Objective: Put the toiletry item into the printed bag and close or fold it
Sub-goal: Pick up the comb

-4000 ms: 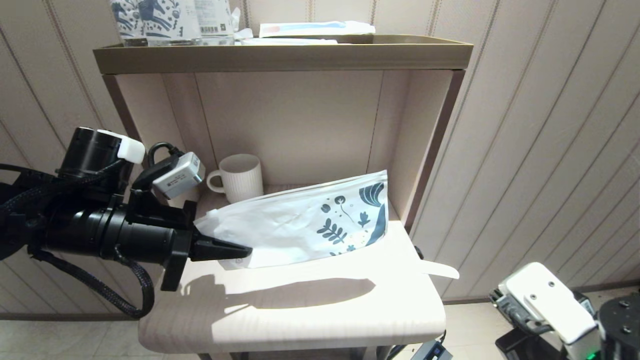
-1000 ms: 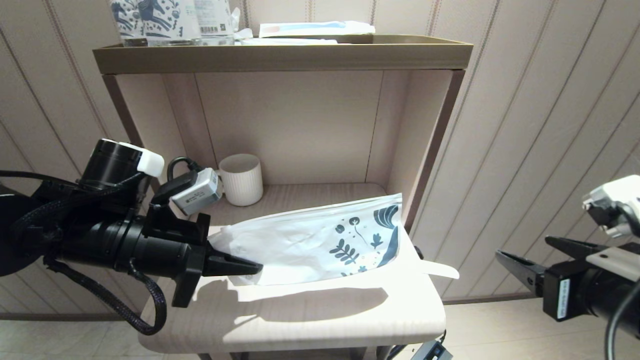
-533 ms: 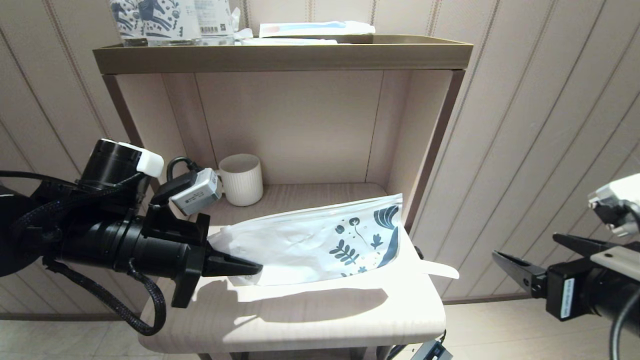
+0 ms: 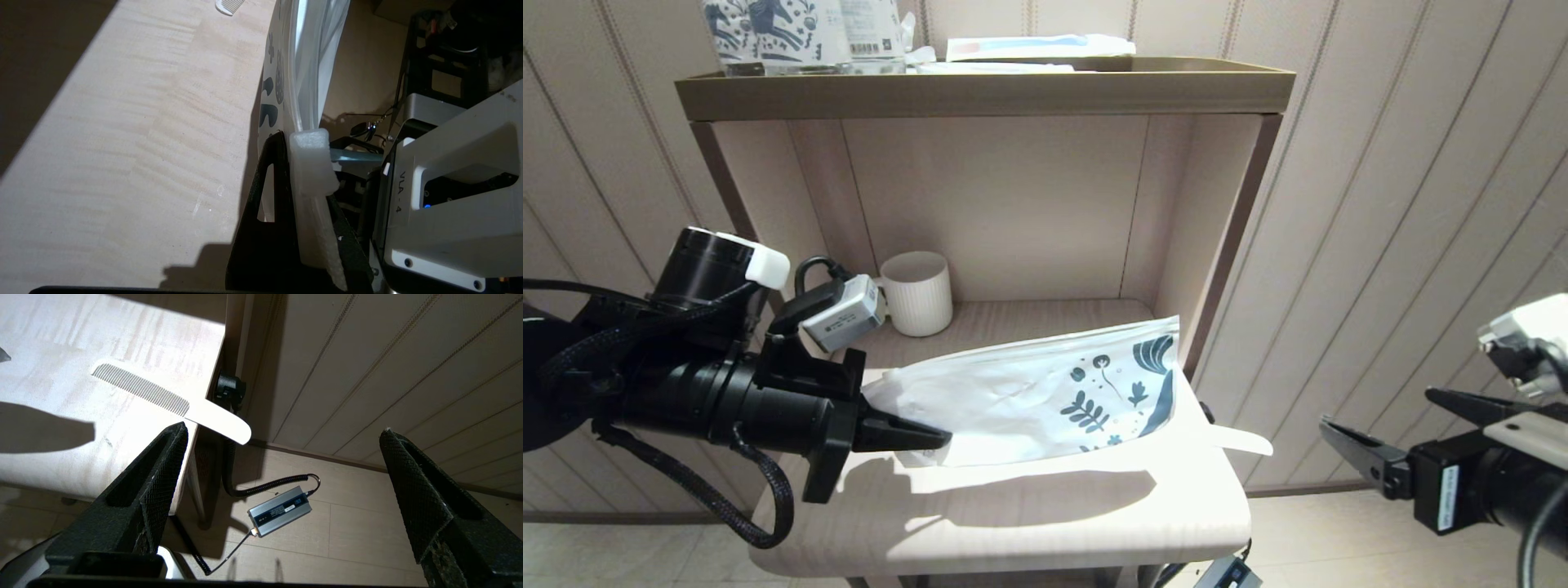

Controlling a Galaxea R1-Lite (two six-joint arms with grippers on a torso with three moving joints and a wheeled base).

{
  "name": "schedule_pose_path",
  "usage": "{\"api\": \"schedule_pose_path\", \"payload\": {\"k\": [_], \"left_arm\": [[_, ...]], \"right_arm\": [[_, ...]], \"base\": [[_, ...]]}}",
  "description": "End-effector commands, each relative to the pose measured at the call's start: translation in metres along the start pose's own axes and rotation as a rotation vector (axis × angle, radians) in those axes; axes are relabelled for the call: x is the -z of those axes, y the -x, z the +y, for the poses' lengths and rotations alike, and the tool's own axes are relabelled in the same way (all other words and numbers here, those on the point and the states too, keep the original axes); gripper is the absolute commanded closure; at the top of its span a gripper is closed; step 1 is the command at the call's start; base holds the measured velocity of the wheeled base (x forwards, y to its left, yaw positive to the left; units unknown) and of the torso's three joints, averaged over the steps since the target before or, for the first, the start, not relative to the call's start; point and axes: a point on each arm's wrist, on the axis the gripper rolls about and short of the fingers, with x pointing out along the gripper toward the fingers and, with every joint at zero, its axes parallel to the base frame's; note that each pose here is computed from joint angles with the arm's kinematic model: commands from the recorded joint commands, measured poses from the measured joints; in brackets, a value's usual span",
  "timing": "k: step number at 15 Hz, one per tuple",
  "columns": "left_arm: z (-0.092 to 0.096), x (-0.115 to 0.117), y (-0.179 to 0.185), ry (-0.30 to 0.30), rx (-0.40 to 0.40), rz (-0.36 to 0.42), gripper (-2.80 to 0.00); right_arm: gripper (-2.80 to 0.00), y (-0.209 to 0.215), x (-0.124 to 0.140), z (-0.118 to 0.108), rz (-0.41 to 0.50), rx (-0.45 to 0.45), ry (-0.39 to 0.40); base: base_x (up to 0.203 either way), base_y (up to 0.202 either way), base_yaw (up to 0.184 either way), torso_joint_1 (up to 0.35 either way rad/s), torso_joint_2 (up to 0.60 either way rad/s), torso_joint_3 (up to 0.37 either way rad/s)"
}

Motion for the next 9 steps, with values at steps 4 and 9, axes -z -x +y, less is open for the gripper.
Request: {"api": "schedule_pose_path", "payload": {"k": [4,9], "left_arm": [[-0.0001,0.0003,0.0000,-0.003,0.004,-0.001,0.00],[-0.0004,0.0000,0.0003,-0.004,0.004,-0.002,0.00]], "right_arm": [[-2.80,0.0026,0.0012,-0.0011,0.010,-0.001,0.008],[0.00,0.0030,0.0000,-0.0012,0.007,-0.015,0.004]], "base": [[0.000,0.000,0.000,0.000,0.00,0.000],[0.000,0.000,0.000,0.000,0.00,0.000]]}}
